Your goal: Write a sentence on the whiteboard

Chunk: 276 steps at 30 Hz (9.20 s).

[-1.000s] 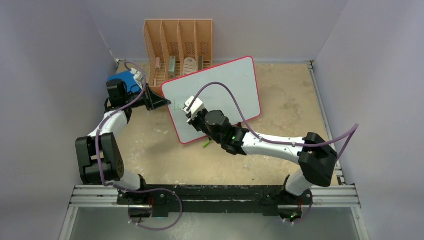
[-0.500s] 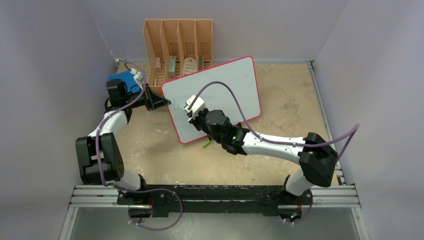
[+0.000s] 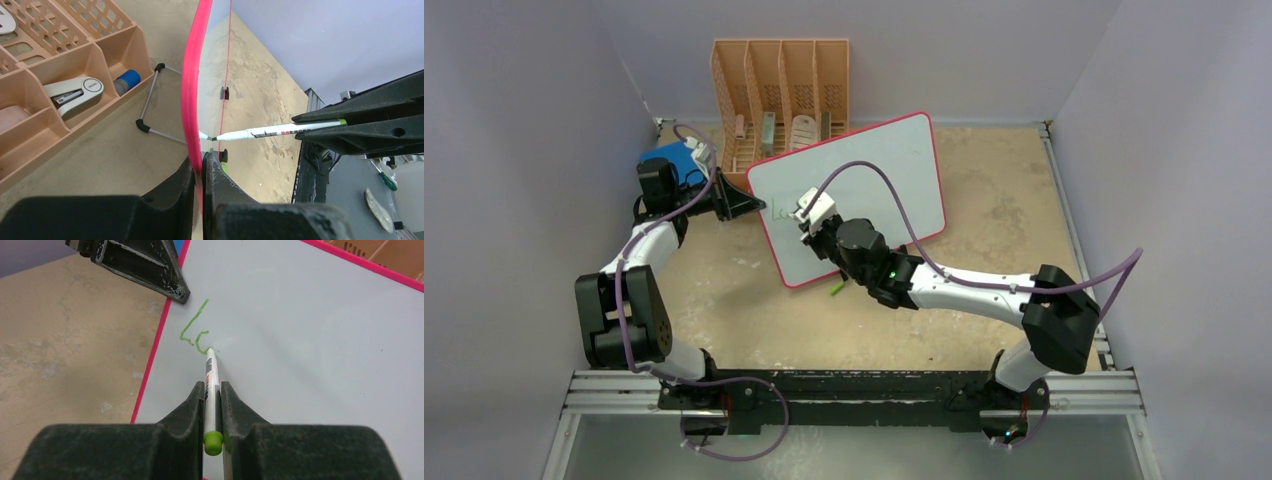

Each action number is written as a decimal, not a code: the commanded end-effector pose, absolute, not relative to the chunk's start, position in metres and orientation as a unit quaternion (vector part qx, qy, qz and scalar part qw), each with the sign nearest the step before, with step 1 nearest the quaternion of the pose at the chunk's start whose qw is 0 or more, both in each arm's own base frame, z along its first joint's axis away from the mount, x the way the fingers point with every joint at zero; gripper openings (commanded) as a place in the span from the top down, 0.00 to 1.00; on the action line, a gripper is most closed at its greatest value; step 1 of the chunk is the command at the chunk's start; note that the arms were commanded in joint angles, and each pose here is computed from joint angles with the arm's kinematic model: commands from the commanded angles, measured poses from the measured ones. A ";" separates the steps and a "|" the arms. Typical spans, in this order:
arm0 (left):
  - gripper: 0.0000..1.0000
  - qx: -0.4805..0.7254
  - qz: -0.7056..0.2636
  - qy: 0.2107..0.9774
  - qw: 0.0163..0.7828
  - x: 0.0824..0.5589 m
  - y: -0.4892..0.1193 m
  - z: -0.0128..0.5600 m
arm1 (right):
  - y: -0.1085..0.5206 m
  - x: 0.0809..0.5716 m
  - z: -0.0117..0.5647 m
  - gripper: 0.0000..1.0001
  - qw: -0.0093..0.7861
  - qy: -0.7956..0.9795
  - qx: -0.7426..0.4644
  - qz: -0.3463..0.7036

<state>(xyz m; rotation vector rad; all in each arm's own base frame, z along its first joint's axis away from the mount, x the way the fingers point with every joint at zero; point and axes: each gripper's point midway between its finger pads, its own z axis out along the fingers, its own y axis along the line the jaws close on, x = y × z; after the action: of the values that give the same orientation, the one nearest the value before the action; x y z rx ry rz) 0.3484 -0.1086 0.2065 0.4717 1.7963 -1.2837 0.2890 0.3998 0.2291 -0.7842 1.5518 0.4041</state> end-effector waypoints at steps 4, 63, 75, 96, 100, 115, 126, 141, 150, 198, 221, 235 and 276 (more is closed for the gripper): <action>1.00 0.231 -0.503 0.700 0.451 0.350 -0.114 0.222 | 0.392 0.307 0.272 1.00 0.671 0.658 -0.293 0.174; 1.00 0.228 -0.501 0.702 0.452 0.351 -0.113 0.222 | 0.392 0.291 0.289 1.00 0.678 0.634 -0.308 0.208; 1.00 0.229 -0.500 0.702 0.453 0.351 -0.113 0.222 | 0.387 0.298 0.276 1.00 0.679 0.644 -0.295 0.194; 1.00 0.229 -0.501 0.701 0.452 0.350 -0.114 0.222 | 0.396 0.303 0.275 1.00 0.678 0.643 -0.296 0.195; 1.00 0.228 -0.501 0.702 0.452 0.351 -0.113 0.222 | 0.396 0.304 0.275 1.00 0.680 0.643 -0.294 0.194; 1.00 0.230 -0.501 0.701 0.453 0.350 -0.114 0.223 | 0.395 0.305 0.267 1.00 0.672 0.651 -0.299 0.188; 1.00 0.230 -0.500 0.701 0.453 0.350 -0.114 0.223 | 0.388 0.299 0.259 1.00 0.660 0.662 -0.301 0.190; 1.00 0.229 -0.500 0.701 0.453 0.350 -0.114 0.223 | 0.378 0.296 0.247 1.00 0.650 0.675 -0.298 0.182; 1.00 0.228 -0.499 0.702 0.454 0.350 -0.113 0.223 | 0.375 0.294 0.245 1.00 0.647 0.677 -0.298 0.182; 1.00 0.228 -0.498 0.703 0.454 0.351 -0.113 0.223 | 0.375 0.297 0.287 1.00 0.678 0.642 -0.293 0.204; 1.00 0.227 -0.497 0.704 0.455 0.351 -0.113 0.223 | 0.368 0.302 0.264 1.00 0.660 0.662 -0.291 0.202; 1.00 0.227 -0.497 0.703 0.454 0.351 -0.113 0.223 | 0.372 0.304 0.260 1.00 0.657 0.665 -0.295 0.201; 1.00 0.228 -0.498 0.703 0.454 0.350 -0.113 0.223 | 0.354 0.316 0.253 1.00 0.658 0.680 -0.277 0.169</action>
<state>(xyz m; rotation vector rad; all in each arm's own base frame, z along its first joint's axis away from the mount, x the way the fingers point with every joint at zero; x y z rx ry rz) 0.3486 -0.1086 0.2068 0.4702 1.7988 -1.2841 0.3072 0.3646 0.2360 -0.6999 1.5643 0.4030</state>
